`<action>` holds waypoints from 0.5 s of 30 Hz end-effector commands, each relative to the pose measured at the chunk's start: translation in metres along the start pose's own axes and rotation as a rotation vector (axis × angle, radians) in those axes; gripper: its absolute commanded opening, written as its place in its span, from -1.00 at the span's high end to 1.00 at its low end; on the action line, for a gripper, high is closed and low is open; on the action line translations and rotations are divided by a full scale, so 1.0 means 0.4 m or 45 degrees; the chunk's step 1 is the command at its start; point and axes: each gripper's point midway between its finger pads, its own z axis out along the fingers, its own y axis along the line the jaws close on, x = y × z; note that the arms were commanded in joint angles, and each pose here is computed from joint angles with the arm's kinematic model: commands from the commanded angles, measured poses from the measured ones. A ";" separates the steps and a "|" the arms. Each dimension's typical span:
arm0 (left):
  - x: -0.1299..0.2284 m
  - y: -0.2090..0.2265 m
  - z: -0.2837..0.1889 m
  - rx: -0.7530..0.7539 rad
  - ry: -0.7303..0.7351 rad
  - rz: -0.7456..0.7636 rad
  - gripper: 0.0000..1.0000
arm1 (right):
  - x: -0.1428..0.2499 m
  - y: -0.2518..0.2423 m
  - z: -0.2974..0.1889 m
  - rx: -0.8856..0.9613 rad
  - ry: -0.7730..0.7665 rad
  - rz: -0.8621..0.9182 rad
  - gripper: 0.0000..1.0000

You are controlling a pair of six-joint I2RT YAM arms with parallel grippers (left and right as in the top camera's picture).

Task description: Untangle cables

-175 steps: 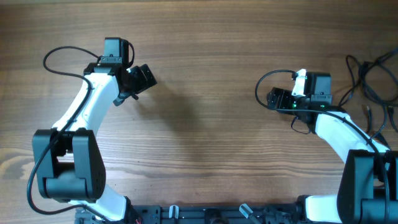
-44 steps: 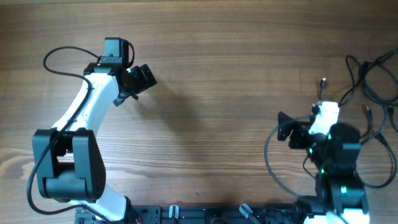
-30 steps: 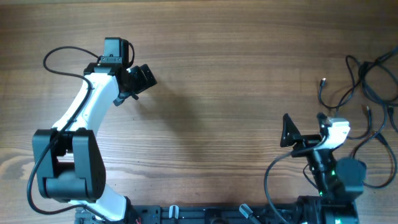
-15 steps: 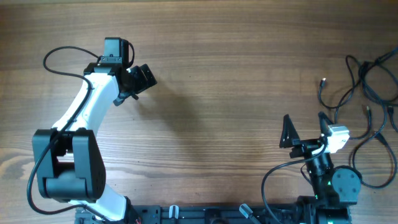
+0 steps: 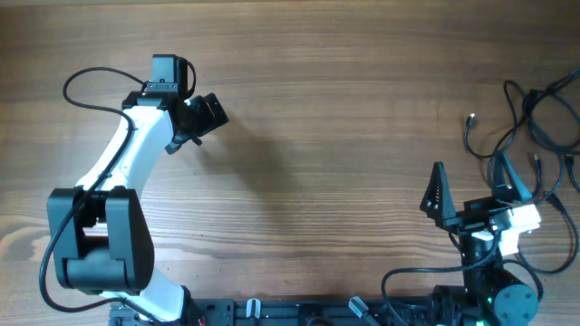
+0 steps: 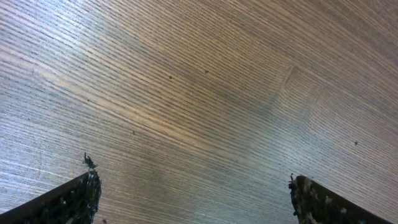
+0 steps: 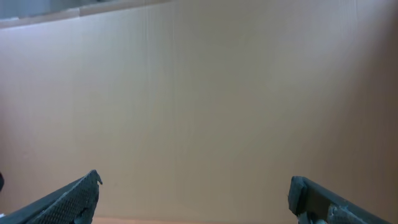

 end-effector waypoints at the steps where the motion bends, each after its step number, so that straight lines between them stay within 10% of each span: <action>1: 0.009 0.006 0.013 -0.007 0.022 0.022 -1.00 | 0.085 -0.016 -0.013 0.019 0.054 -0.005 -1.00; 15: 0.009 0.006 0.013 -0.007 0.022 0.022 -1.00 | 0.309 -0.050 -0.066 0.113 0.525 0.074 -1.00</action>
